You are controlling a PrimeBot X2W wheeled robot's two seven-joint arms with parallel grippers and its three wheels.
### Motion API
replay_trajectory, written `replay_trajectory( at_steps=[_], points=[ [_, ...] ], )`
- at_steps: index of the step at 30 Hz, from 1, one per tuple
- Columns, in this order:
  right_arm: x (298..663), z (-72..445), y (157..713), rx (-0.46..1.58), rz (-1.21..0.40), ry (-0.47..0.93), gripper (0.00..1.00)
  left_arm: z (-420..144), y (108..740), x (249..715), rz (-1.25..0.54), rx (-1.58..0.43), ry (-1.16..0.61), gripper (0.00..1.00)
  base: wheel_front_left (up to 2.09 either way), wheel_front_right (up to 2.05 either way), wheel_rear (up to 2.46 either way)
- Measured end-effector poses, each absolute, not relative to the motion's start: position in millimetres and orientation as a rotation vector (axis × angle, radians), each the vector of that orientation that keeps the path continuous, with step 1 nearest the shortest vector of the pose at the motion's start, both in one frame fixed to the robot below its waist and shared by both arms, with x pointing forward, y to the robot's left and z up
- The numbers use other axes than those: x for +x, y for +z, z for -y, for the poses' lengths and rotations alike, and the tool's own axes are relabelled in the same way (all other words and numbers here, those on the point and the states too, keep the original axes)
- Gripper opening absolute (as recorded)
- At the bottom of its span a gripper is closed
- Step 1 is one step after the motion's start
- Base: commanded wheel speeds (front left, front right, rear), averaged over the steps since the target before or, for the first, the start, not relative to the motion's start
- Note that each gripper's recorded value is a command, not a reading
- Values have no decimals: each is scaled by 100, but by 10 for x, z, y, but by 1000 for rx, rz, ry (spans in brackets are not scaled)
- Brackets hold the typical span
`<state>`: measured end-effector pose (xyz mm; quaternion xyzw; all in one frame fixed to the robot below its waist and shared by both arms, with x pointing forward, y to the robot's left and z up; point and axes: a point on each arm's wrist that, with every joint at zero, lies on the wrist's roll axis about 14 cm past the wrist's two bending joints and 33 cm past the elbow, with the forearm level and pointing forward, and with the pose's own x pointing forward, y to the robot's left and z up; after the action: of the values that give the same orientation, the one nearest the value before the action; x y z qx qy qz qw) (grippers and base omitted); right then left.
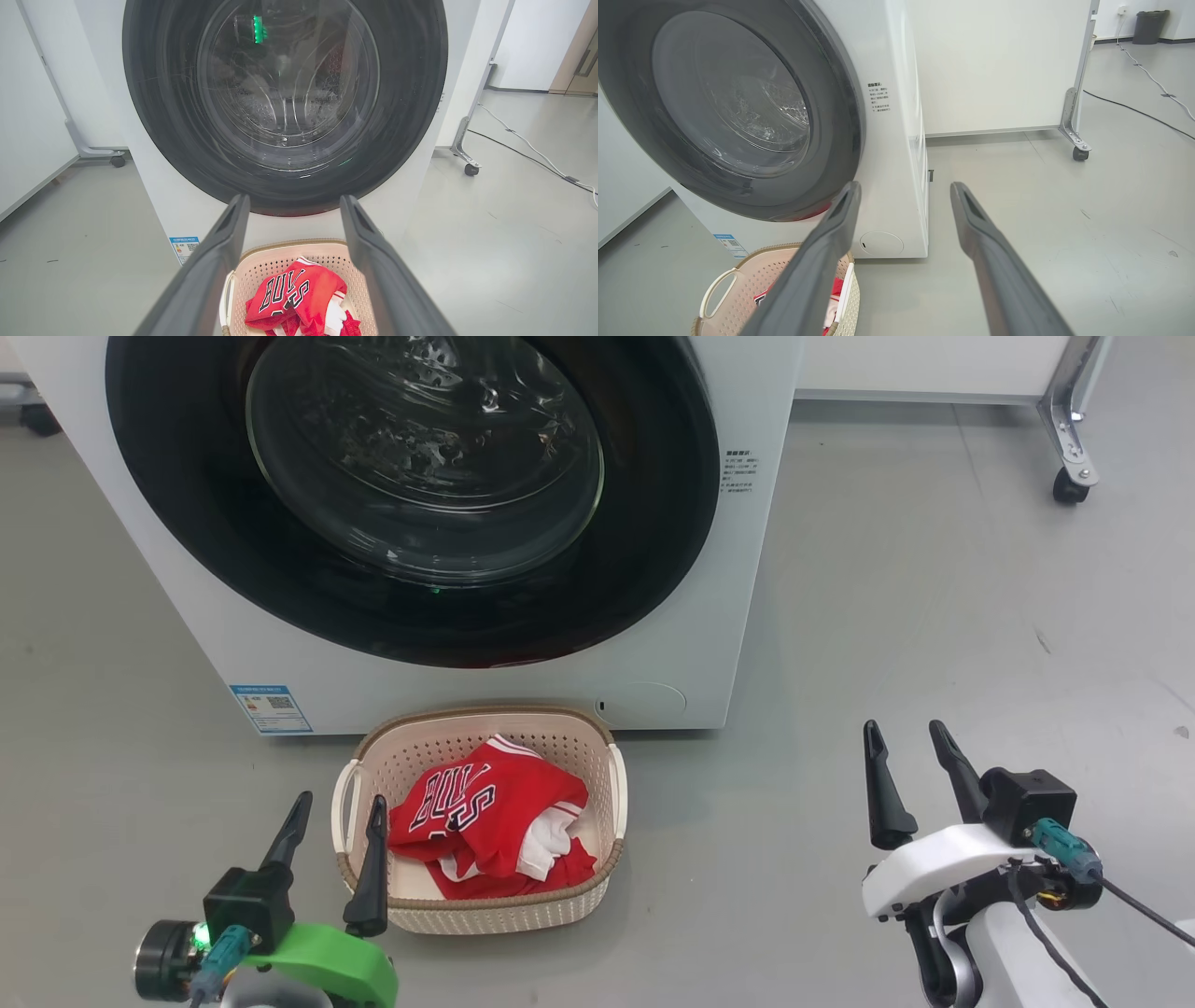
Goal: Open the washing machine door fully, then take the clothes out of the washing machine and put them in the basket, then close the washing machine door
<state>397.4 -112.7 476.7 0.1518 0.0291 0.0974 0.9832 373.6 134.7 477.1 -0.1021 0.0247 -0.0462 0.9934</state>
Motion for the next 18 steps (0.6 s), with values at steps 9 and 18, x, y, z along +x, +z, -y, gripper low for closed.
replay_trajectory(
  at_steps=[9,18],
  points=[
    [3864,1128,4757,301,-57,191,100,-1336,4769,3691,-55,-210,-95,100,0,0,0],
    [3786,1103,4691,286,-75,193,100,-1343,4786,3680,-50,-216,-92,100,0,0,0]
  ],
)
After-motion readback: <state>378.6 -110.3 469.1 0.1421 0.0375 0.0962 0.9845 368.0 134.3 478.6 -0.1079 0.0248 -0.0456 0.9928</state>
